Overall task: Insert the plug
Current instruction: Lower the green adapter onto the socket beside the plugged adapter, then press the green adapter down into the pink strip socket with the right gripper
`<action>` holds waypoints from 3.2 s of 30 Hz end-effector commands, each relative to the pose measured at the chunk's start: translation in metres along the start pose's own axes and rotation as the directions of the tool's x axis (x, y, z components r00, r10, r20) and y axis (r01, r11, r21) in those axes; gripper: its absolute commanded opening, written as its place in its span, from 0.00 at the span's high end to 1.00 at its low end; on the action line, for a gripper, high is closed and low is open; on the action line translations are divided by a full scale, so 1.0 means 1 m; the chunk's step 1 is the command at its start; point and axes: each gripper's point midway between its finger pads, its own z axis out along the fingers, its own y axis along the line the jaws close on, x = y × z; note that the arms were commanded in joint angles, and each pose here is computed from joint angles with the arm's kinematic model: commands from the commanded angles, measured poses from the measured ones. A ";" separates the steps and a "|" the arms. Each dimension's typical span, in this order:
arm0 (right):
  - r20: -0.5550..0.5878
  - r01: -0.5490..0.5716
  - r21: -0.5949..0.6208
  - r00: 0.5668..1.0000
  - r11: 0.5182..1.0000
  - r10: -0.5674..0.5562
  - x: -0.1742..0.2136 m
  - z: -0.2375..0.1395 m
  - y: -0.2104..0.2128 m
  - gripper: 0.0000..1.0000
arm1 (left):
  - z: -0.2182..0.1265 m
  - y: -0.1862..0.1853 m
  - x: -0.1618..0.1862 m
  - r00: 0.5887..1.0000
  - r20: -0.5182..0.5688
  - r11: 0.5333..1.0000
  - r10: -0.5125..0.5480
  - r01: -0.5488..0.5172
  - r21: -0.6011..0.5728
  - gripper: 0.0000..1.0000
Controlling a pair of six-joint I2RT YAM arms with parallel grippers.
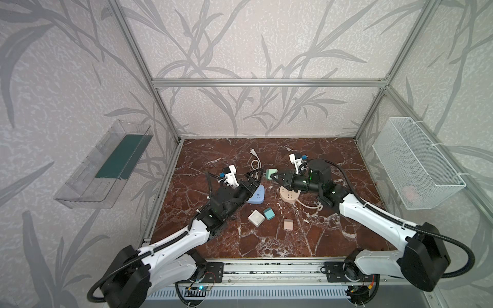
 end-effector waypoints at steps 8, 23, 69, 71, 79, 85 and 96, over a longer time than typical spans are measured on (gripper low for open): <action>-0.134 0.177 0.576 0.983 0.798 -0.122 0.009 -0.056 -0.086 1.00 | -0.055 0.093 -0.019 0.783 -0.435 0.529 0.444 -0.621 -0.579 0.01; -0.232 0.252 0.736 0.966 0.629 -0.115 -0.001 -0.068 -0.149 1.00 | -0.024 0.112 0.030 0.783 -0.510 0.649 0.357 -0.600 -0.467 0.03; -0.289 0.229 0.759 0.957 0.609 0.001 -0.015 -0.032 -0.214 1.00 | -0.018 0.124 0.036 0.800 -0.490 0.668 0.345 -0.577 -0.471 0.08; -0.289 0.226 0.763 0.957 0.606 0.006 -0.015 -0.032 -0.217 1.00 | -0.018 0.123 0.036 0.800 -0.488 0.668 0.348 -0.577 -0.470 0.08; -0.276 0.216 0.769 0.961 0.601 0.008 -0.018 -0.032 -0.220 1.00 | -0.020 0.124 0.034 0.802 -0.481 0.663 0.354 -0.578 -0.475 0.08; -0.298 0.220 0.780 0.954 0.586 0.038 -0.010 -0.029 -0.233 1.00 | -0.022 0.123 0.033 0.801 -0.482 0.661 0.355 -0.580 -0.476 0.08; -0.319 0.232 0.794 0.946 0.563 0.060 -0.004 -0.034 -0.239 1.00 | -0.023 0.126 0.034 0.802 -0.481 0.661 0.355 -0.579 -0.478 0.08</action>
